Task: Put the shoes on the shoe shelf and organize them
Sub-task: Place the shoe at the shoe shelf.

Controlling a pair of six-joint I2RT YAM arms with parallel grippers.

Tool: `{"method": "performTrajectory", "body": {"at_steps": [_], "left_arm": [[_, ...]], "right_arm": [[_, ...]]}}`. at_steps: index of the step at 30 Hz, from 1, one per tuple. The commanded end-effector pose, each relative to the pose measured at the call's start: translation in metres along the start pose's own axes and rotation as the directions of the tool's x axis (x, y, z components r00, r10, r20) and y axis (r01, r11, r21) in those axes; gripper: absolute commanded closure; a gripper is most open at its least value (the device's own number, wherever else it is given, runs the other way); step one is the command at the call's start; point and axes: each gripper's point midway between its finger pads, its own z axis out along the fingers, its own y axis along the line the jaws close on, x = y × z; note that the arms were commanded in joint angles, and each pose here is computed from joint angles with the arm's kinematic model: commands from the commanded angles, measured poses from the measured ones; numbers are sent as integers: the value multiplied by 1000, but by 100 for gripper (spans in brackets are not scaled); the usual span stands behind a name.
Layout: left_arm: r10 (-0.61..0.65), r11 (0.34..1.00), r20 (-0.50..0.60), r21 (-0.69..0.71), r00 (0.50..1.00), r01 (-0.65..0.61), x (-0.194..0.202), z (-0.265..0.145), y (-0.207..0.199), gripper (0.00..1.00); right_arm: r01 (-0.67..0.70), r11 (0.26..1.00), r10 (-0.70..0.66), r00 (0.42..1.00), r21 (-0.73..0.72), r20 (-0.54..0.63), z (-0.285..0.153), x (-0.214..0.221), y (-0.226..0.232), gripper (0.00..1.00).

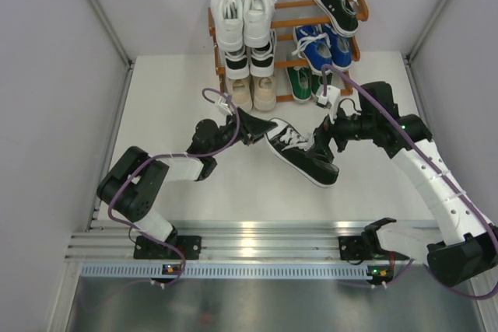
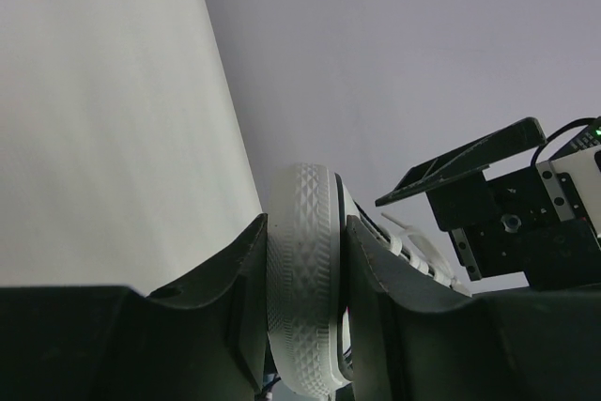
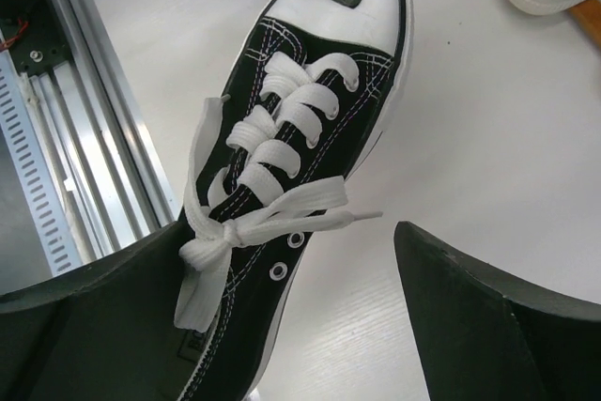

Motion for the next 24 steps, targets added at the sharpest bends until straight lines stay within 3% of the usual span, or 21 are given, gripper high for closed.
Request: {"method": "performTrajectory", "body": {"at_steps": [1,6,10,11,12,14,15,17,18,19,21,22,24], "left_arm": [[20,983,83,180,996,-35,-21,0,-63,100],[-20,988,122,155,992,1,-29,1,-57,100],[-56,985,128,169,990,34,-30,1,-56,100],[-64,985,127,169,990,42,-30,1,-56,100],[-67,984,128,170,990,44,-30,1,-56,100],[-70,984,132,170,989,47,-31,1,-56,100],[-68,984,133,173,989,44,-31,1,-57,100],[-64,983,129,178,990,40,-30,-1,-60,100],[-61,983,122,180,991,39,-29,-3,-61,93],[-58,983,116,181,991,37,-28,-5,-62,78],[-33,984,108,176,994,13,-31,-14,-60,59],[-12,982,144,187,989,-16,-42,-25,-68,34],[33,987,172,151,985,-60,-48,-41,-70,19]], "right_arm": [[5,1000,-5,1000,21,10,5,-8,-1,12],[25,997,-25,1000,70,11,6,-8,-5,20],[39,997,-39,999,72,-5,11,-6,-6,39],[42,997,-41,999,67,-13,14,-5,-7,45],[50,997,-50,999,58,-11,14,-6,-6,60],[72,997,-72,997,42,-7,13,-11,-4,80],[77,996,-76,997,45,-6,12,-13,-4,100],[94,994,-94,996,62,8,6,-20,-5,100],[105,992,-107,994,77,28,-1,-30,-6,100],[99,989,-104,993,106,46,-8,-35,-11,100],[95,983,-109,990,158,85,-24,-51,-18,100],[84,977,-106,988,194,108,-36,-56,-25,100],[77,974,-112,981,212,157,-52,-71,-29,100]]}}
